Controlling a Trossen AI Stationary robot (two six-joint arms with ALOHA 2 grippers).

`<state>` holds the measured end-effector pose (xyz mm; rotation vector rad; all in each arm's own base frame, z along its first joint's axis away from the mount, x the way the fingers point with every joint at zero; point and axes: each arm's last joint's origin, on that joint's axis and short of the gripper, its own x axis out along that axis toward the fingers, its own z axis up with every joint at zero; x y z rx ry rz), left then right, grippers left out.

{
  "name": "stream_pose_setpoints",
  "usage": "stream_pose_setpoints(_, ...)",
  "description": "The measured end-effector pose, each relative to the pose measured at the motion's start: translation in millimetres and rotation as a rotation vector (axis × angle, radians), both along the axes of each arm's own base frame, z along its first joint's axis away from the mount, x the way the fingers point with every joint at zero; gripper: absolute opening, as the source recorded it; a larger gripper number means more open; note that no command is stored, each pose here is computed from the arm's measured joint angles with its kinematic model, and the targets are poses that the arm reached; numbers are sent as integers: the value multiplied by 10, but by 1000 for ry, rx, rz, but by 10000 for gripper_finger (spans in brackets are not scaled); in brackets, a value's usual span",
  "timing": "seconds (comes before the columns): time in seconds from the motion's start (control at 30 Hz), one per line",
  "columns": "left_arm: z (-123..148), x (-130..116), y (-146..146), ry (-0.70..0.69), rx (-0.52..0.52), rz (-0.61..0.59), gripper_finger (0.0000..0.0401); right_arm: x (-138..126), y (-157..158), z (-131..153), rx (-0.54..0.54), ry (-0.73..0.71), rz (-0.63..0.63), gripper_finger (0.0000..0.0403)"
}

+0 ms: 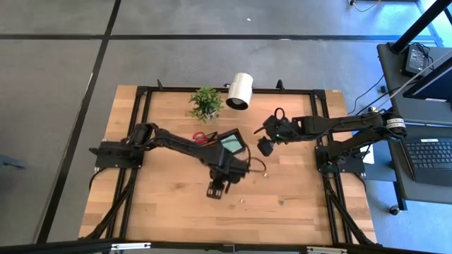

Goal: Pick and place office supplies into organizer
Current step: Put the pink binder clip into the black desk organizer

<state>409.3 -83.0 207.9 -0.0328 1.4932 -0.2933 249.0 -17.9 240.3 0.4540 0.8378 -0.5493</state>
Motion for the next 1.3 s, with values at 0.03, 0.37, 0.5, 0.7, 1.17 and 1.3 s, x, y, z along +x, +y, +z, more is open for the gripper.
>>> stream_pose_setpoints(0.03, 3, 18, -63, -30, -1, -1, 173, -21, 3, -16, 16, 24, -6, 272)
stream_pose_setpoints(0.37, 53, 73, -648, -289, 139, 107, 173, -230, 8, -50, 9, 202, -15, 272)
stream_pose_setpoints(0.5, 57, 27, -791, -305, 155, 170, 173, -336, 10, 102, 0, 127, -23, 272)
stream_pose_setpoints(0.7, 64, -64, -1015, -357, 226, 195, 172, -478, 12, 372, -10, -73, -58, 272)
stream_pose_setpoints(1.17, 128, -43, -1334, -509, 104, 273, 172, -439, 12, 469, -18, -185, -38, 272)
stream_pose_setpoints(1.3, -11, 11, -1336, -496, 119, 297, 172, -442, 24, 462, -18, -164, 27, 272)
